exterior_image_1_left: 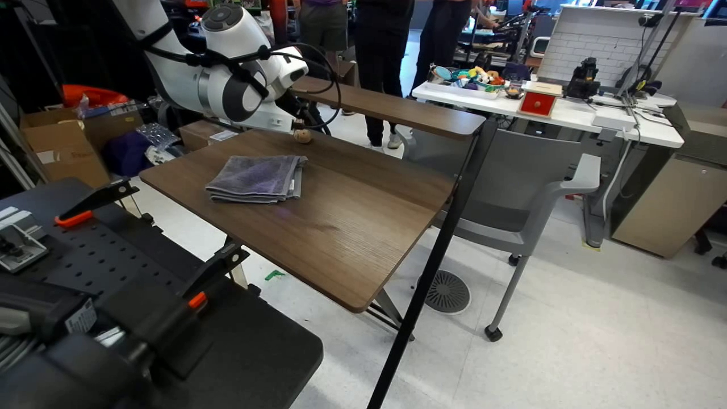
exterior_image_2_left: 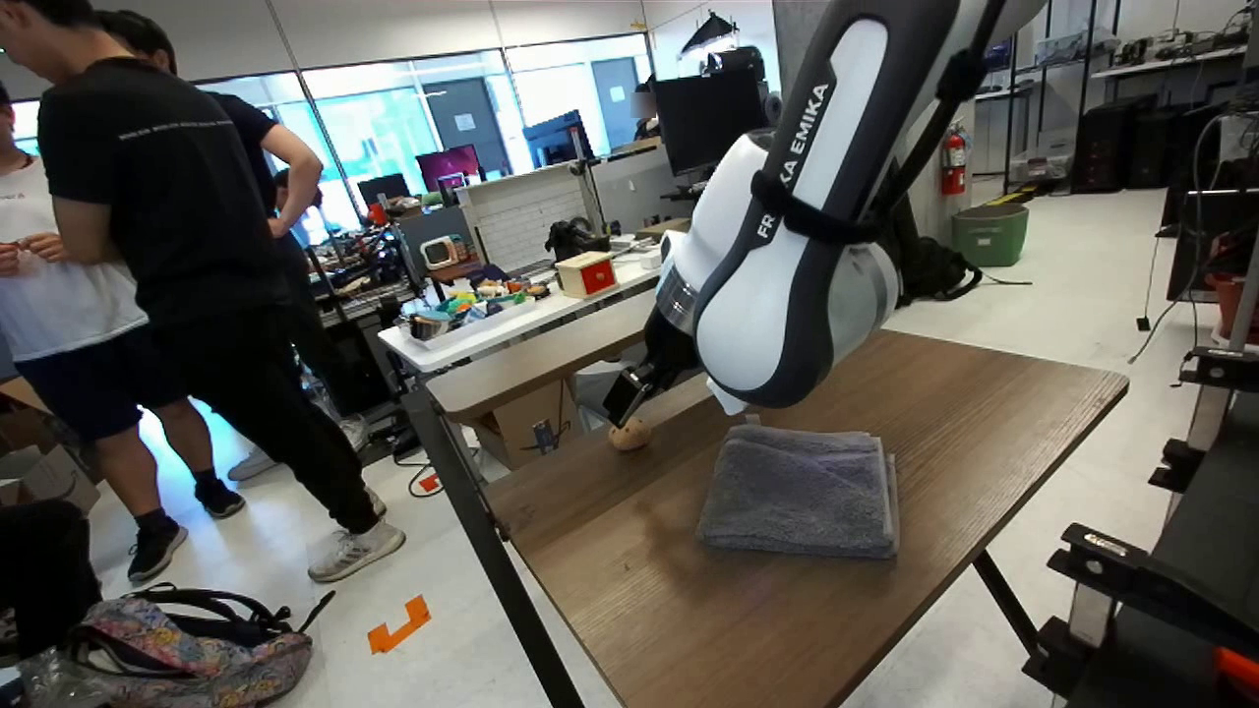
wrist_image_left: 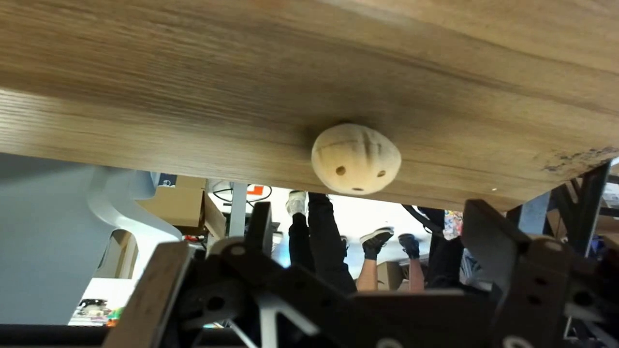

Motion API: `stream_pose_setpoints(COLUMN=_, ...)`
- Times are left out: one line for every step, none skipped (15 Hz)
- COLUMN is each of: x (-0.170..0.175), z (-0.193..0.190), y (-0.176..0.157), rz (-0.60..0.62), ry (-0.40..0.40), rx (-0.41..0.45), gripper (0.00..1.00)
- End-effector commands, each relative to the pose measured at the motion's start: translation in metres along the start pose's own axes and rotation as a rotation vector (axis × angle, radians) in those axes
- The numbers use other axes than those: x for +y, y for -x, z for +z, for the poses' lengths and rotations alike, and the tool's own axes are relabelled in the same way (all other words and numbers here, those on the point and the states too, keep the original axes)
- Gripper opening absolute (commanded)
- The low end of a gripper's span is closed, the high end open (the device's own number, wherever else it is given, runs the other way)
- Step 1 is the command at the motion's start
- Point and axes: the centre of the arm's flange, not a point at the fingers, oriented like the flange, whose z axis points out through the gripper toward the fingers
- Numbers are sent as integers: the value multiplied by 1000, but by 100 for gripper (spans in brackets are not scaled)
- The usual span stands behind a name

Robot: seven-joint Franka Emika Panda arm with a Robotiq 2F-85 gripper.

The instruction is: Use the towel to wipe the table, then move the brown object to the right

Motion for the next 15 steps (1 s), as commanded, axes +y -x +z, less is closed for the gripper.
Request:
stream_pose_setpoints(x=7, z=26, y=-15, rz=28, ry=-2, rx=62, gripper=100)
stream_pose_setpoints(x=8, z=30, y=-17, rz=35, ry=-1, rx=67, gripper=100)
stream_pose_setpoints(x=9, z=33, y=-18, rz=43, ry=-4, rx=73, gripper=100)
stream_pose_setpoints(x=9, z=37, y=-18, rz=50, ry=-4, rx=75, gripper=100)
stream_pose_setpoints(x=8, z=40, y=-18, rz=57, ry=-6, rx=78, gripper=100)
stream_pose_setpoints(x=8, z=44, y=-16, rz=67, ry=-8, rx=77, gripper=100)
stream_pose_setpoints(x=7, z=47, y=-14, rz=73, ry=-7, rx=76, gripper=100)
stream_pose_setpoints(x=7, z=51, y=-11, rz=78, ry=-8, rx=72, gripper=100)
stream_pose_setpoints(x=6, z=53, y=-8, rz=81, ry=-12, rx=69, gripper=100)
stream_pose_setpoints(x=5, z=56, y=-5, rz=90, ry=-13, rx=65, gripper=100)
stream_pose_setpoints(x=4, z=59, y=-2, rz=95, ry=-14, rx=62, gripper=100)
stream_pose_setpoints(x=3, z=61, y=1, rz=102, ry=-17, rx=57, gripper=100)
stream_pose_setpoints(x=3, z=63, y=3, rz=108, ry=-19, rx=54, gripper=100)
stream_pose_setpoints(x=3, z=66, y=6, rz=116, ry=-22, rx=47, gripper=100)
stream_pose_setpoints(x=2, z=67, y=8, rz=121, ry=-30, rx=39, gripper=75)
